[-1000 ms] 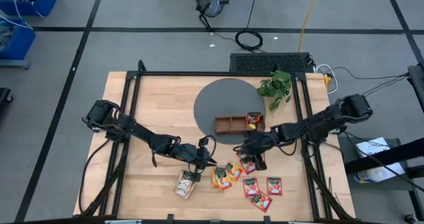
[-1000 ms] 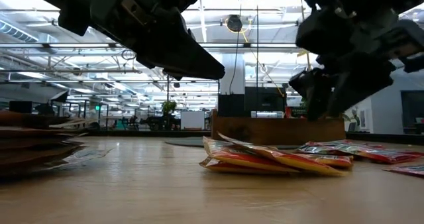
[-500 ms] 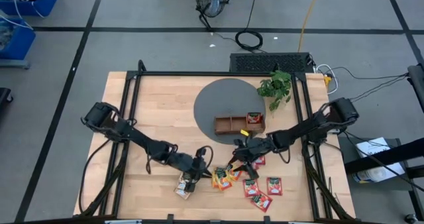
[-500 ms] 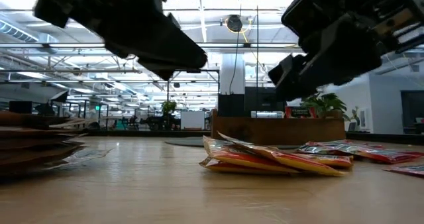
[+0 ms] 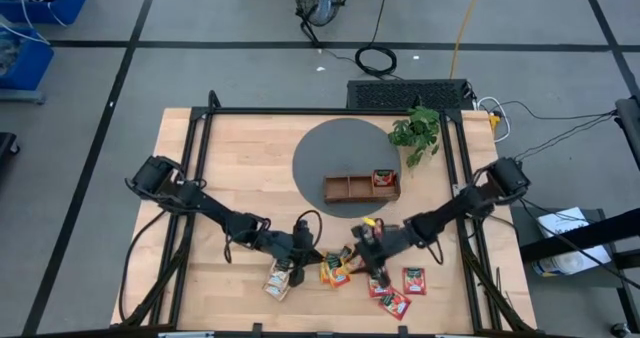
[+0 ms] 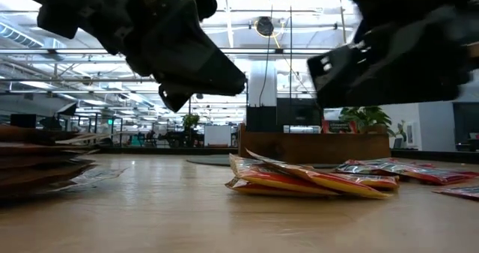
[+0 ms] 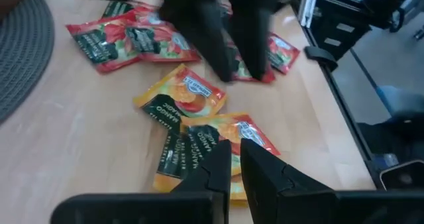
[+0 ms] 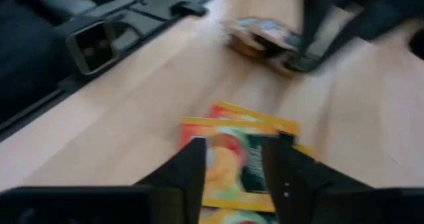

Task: Pick & Place Tea
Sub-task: Put the yellow tea bag into the middle section of the wooden organizer

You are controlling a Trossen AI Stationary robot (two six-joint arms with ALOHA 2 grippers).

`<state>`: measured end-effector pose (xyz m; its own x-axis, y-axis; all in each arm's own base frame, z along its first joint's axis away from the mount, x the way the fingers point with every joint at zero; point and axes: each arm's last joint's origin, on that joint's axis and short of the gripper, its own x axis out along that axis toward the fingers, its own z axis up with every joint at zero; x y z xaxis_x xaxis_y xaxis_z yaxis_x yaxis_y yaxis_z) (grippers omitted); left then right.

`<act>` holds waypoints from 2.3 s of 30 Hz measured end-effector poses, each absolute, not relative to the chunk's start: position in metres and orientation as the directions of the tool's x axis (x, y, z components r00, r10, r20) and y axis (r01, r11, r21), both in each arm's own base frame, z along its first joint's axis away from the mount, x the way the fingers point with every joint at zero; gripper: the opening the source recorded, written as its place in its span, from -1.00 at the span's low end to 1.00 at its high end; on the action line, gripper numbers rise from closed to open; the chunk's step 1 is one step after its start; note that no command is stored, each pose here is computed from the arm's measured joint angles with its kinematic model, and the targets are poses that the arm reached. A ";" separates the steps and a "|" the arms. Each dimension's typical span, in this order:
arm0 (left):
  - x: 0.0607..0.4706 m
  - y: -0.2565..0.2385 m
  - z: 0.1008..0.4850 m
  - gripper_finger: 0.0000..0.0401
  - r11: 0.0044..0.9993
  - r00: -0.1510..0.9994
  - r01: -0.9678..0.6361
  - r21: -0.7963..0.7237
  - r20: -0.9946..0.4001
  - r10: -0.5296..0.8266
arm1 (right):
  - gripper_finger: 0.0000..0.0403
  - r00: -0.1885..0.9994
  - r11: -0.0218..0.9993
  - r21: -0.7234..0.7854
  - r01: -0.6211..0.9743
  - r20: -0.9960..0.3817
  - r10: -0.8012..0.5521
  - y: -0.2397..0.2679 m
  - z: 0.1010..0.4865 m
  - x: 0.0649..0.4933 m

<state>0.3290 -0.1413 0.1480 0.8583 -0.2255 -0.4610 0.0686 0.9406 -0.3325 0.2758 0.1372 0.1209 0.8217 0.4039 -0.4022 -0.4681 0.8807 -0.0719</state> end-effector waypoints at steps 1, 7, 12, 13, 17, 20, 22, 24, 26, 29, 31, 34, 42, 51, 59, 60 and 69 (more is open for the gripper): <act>0.329 -0.141 0.148 -0.81 0.939 0.859 0.065 -0.337 -0.460 -0.224 | -0.54 0.819 0.878 -0.080 -0.472 -0.409 0.403 0.142 0.120 0.273; 0.329 -0.140 0.148 -0.81 0.931 0.870 0.014 -0.365 -0.455 -0.191 | -0.95 0.809 0.845 -0.096 -0.526 -0.364 0.462 0.163 0.116 0.266; 0.328 -0.146 0.142 -0.81 0.922 0.859 -0.004 -0.388 -0.473 -0.196 | -0.98 0.789 0.833 -0.059 -0.550 -0.366 0.494 0.167 0.096 0.268; 0.329 -0.147 0.141 -0.81 0.919 0.860 -0.003 -0.394 -0.471 -0.199 | -0.99 0.791 0.835 -0.060 -0.547 -0.363 0.492 0.167 0.092 0.269; 0.329 -0.150 0.140 -0.81 0.918 0.855 -0.001 -0.397 -0.476 -0.205 | -0.98 0.807 0.845 -0.060 -0.531 -0.338 0.484 0.168 0.085 0.282; 0.329 -0.150 0.139 -0.81 0.920 0.853 -0.003 -0.393 -0.482 -0.203 | -1.00 0.799 0.838 -0.054 -0.542 -0.341 0.495 0.166 0.084 0.290; 0.329 -0.151 0.140 -0.81 0.921 0.853 0.002 -0.389 -0.480 -0.205 | -1.00 0.781 0.823 -0.042 -0.567 -0.344 0.520 0.165 0.084 0.293; 0.329 -0.150 0.140 -0.81 0.920 0.853 0.000 -0.391 -0.480 -0.204 | -1.00 0.767 0.817 -0.017 -0.576 -0.357 0.534 0.162 0.083 0.297; 0.328 -0.150 0.139 -0.81 0.922 0.849 -0.004 -0.388 -0.488 -0.202 | -1.00 0.763 0.825 -0.003 -0.566 -0.382 0.522 0.159 0.081 0.297; 0.329 -0.150 0.140 -0.81 0.921 0.853 0.002 -0.388 -0.480 -0.204 | -1.00 0.758 0.830 0.002 -0.557 -0.407 0.510 0.156 0.078 0.297; 0.329 -0.150 0.140 -0.81 0.922 0.853 0.001 -0.388 -0.481 -0.203 | -1.00 0.756 0.832 0.004 -0.555 -0.415 0.506 0.155 0.077 0.298; 0.330 -0.149 0.140 -0.81 0.921 0.857 -0.002 -0.390 -0.475 -0.200 | -1.00 0.758 0.840 0.005 -0.542 -0.428 0.492 0.150 0.075 0.300; 0.329 -0.146 0.138 -0.81 0.929 0.849 -0.031 -0.370 -0.500 -0.171 | -1.00 0.764 0.862 0.013 -0.507 -0.457 0.456 0.140 0.073 0.303; 0.326 -0.144 0.132 -0.79 0.939 0.820 -0.056 -0.339 -0.552 -0.150 | -1.00 0.783 0.901 0.000 -0.434 -0.496 0.376 0.136 0.065 0.304; 0.326 -0.143 0.131 -0.32 0.931 0.812 -0.084 -0.356 -0.566 -0.143 | -1.00 0.794 0.907 0.037 -0.420 -0.469 0.387 0.131 0.050 0.308; 0.326 -0.143 0.131 -0.26 0.929 0.811 -0.089 -0.359 -0.568 -0.142 | -1.00 0.790 0.907 0.040 -0.419 -0.477 0.386 0.129 0.049 0.308; 0.324 -0.136 0.125 -0.04 0.911 0.775 -0.177 -0.372 -0.624 -0.104 | -1.00 0.789 0.908 0.042 -0.418 -0.479 0.385 0.129 0.049 0.307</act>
<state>0.3241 -0.1356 0.1253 0.7748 -0.1037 -0.6236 -0.1770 0.9114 -0.3715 0.3072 0.1288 0.0486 0.7887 0.3852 -0.4791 -0.4177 0.9076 0.0420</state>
